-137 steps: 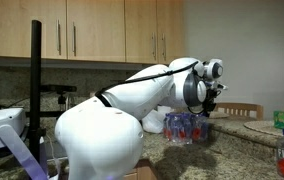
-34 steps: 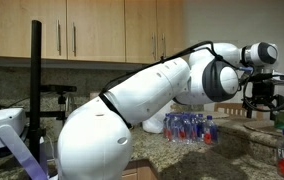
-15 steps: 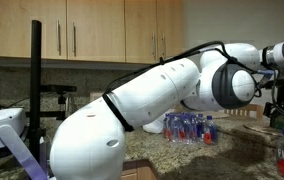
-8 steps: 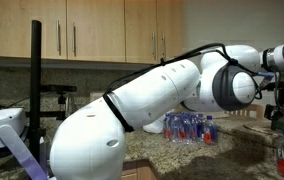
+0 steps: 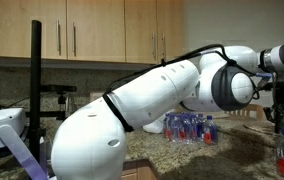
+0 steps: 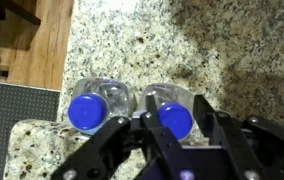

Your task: Move the water bottles to the left

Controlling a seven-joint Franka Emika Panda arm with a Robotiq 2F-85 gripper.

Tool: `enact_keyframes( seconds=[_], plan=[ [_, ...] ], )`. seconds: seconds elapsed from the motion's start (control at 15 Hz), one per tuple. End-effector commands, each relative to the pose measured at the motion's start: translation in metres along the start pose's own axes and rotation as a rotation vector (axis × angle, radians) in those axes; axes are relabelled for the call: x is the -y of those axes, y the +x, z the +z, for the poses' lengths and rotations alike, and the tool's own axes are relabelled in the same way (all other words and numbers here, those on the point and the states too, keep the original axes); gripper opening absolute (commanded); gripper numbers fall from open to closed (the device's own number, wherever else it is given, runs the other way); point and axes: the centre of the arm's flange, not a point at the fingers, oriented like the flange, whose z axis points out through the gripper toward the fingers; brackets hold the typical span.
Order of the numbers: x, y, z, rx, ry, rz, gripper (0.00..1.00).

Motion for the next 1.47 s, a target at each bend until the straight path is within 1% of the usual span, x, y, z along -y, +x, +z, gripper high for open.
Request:
enact_keyframes(
  seconds=[0.0, 0.07, 0.4, 0.6, 0.8, 1.0, 1.07, 1.4],
  plan=[
    [-0.008, -0.013, 0.002, -0.003, -0.02, -0.037, 0.15],
    [-0.011, -0.014, 0.003, -0.003, -0.023, -0.038, 0.09],
    [-0.003, -0.008, 0.0, 0.007, -0.026, -0.035, 0.09],
    [0.008, -0.014, -0.001, 0.009, -0.039, -0.053, 0.09],
    [0.034, -0.019, 0.001, -0.003, -0.066, -0.085, 0.09],
    [0.064, -0.026, -0.008, -0.024, -0.078, -0.134, 0.09],
    [0.071, -0.038, -0.011, -0.037, -0.082, -0.147, 0.09],
    [0.12, -0.046, -0.028, -0.071, -0.078, -0.189, 0.09]
  ],
)
